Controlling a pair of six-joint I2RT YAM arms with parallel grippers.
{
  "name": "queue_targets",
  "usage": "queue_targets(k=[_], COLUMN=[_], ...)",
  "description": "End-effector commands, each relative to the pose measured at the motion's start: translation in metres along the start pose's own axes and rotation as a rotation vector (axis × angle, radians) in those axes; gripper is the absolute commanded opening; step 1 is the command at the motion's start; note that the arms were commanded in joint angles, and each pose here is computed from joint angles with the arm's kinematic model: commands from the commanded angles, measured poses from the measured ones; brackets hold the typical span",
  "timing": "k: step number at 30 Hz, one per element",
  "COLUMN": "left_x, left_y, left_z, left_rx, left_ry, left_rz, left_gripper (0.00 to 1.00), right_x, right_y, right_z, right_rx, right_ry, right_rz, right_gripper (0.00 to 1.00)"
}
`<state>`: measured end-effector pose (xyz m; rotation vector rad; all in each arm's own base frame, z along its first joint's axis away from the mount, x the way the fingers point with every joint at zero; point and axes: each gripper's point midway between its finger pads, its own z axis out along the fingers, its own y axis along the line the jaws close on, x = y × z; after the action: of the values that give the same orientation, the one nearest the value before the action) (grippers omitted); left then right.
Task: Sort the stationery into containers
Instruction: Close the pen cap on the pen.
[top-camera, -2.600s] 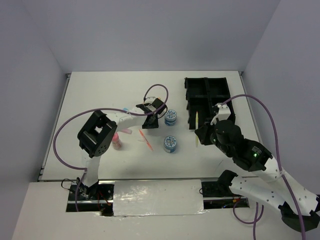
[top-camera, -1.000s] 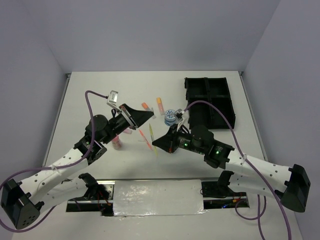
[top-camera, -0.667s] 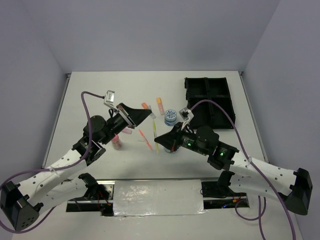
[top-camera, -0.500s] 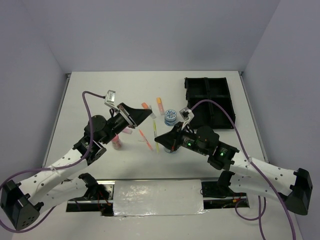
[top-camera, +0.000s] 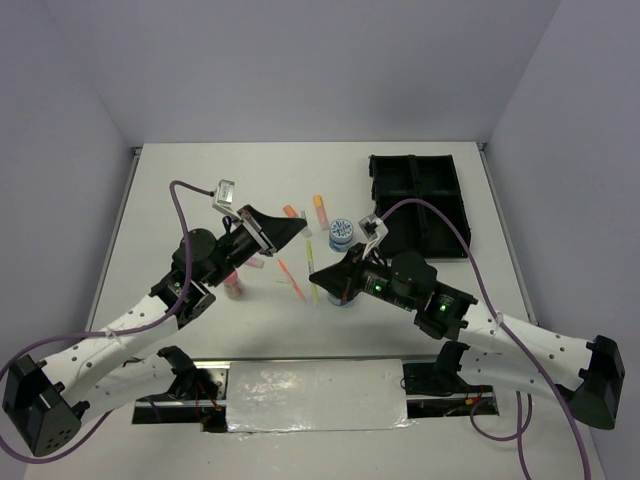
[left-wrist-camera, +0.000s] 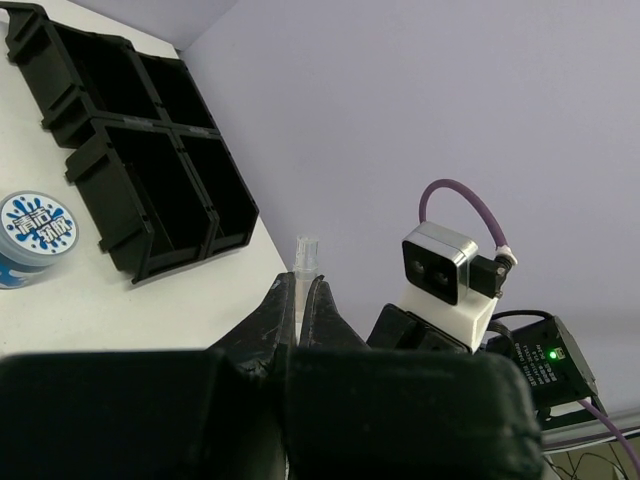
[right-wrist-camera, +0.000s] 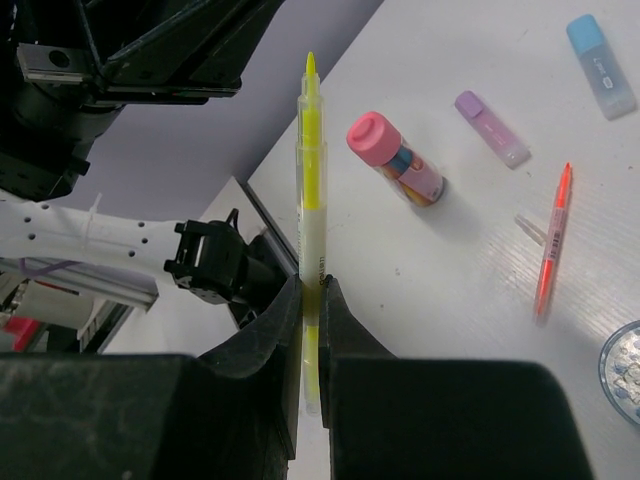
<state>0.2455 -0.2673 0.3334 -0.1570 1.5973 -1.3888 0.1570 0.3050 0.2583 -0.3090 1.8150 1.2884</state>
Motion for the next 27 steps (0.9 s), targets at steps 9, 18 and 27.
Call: queue_targets(k=[9, 18, 27], left_x=[-0.003, -0.001, 0.005], left_y=[-0.014, -0.012, -0.010], left_z=[0.002, 0.002, 0.002], left_rx=[0.066, 0.064, 0.072], left_ry=[-0.011, -0.003, 0.014], left_rz=[0.021, 0.028, 0.018], left_gripper=[0.00, 0.00, 0.00], right_x=[-0.031, -0.032, -0.032], right_y=[0.018, 0.018, 0.018], right_z=[0.001, 0.004, 0.005], right_rx=[-0.010, -0.007, -0.002], right_ry=[-0.073, -0.075, -0.069], right_rz=[-0.021, -0.020, -0.029], right_gripper=[0.00, 0.00, 0.00])
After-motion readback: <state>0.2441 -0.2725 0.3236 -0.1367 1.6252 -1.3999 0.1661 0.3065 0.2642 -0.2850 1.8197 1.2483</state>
